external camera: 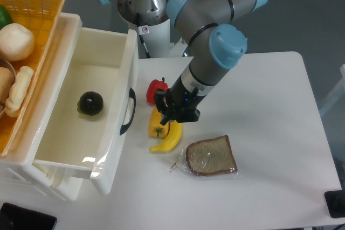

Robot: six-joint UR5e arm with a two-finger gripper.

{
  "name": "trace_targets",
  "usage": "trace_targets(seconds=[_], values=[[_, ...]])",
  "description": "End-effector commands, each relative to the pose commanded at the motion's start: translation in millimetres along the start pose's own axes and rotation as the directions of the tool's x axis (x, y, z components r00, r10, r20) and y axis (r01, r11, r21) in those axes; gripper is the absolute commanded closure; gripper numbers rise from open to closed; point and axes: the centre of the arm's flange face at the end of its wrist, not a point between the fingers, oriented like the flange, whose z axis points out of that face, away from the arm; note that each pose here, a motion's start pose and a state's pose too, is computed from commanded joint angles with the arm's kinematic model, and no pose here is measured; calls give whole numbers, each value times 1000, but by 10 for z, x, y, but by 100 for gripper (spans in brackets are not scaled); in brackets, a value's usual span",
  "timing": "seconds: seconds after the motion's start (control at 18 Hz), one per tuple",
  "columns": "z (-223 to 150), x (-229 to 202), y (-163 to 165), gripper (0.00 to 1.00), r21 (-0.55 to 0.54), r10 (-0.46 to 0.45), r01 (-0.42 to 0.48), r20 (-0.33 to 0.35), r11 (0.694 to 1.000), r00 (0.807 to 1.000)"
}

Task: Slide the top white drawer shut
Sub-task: 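Lower the gripper beside the drawer front near its black handle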

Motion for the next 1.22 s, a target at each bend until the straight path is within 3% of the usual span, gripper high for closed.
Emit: trace_targets(seconds=[0.28, 1.22], values=[[28, 52, -25, 100, 23, -16, 17, -46, 1000, 999], [67, 344, -185, 100, 54, -15, 19, -84, 998, 996]])
